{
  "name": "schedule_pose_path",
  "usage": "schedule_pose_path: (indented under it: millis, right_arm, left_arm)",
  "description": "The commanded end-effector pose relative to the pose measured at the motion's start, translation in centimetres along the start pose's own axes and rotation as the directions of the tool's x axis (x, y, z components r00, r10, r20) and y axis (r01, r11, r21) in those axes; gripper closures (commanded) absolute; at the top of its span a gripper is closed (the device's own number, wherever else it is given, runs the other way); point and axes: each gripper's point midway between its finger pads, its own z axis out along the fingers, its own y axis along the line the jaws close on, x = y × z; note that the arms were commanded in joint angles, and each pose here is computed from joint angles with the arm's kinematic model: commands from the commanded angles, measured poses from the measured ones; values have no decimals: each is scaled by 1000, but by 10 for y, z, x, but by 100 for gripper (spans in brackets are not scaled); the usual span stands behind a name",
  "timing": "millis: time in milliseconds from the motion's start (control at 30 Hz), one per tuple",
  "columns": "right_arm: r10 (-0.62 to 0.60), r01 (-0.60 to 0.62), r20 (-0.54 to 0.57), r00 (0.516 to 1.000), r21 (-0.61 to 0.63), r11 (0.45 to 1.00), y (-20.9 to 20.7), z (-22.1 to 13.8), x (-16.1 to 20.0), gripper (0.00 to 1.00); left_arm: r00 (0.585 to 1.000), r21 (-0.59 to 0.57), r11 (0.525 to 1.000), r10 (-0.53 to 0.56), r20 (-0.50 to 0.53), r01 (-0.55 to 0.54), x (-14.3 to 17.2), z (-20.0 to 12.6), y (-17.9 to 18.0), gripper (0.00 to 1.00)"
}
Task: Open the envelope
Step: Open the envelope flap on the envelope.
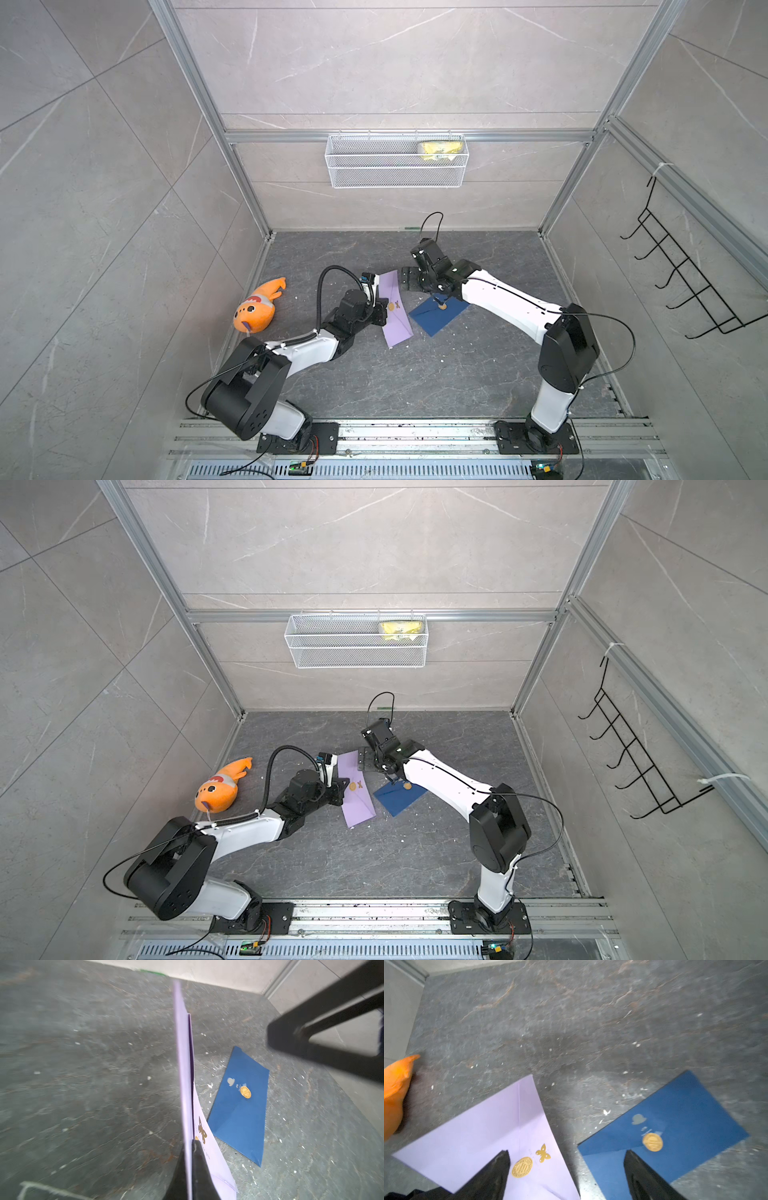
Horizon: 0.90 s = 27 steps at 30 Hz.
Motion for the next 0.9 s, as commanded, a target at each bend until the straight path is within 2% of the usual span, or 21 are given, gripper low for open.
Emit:
schedule_pose_path:
  millis: [0,200,267,533,867]
  right_arm:
    - [-5,7,14,1000,-120,993,36,0,-15,14]
    - [-21,24,15,1000,-195,981,61,-2,-21,17]
    - [-19,25,26,999,-234,972,71,-7,-26,19]
    - [-79,85,35,996,-242,967,94,-7,-25,28]
    - [-159,168,59,985,-185,968,96,-7,-29,31]
  left_arm:
    - [980,-115,993,45,195,-23,-40,-26,14,100]
    - [942,-191,981,31,334,35,-52,-71,31,100]
    - [937,-195,980,28,347,43,-52,-77,32,100]
    - [963,-109,994,46,267,-17,-44,-59,8,100]
    - [977,-88,996,48,207,-30,-40,-45,2,100]
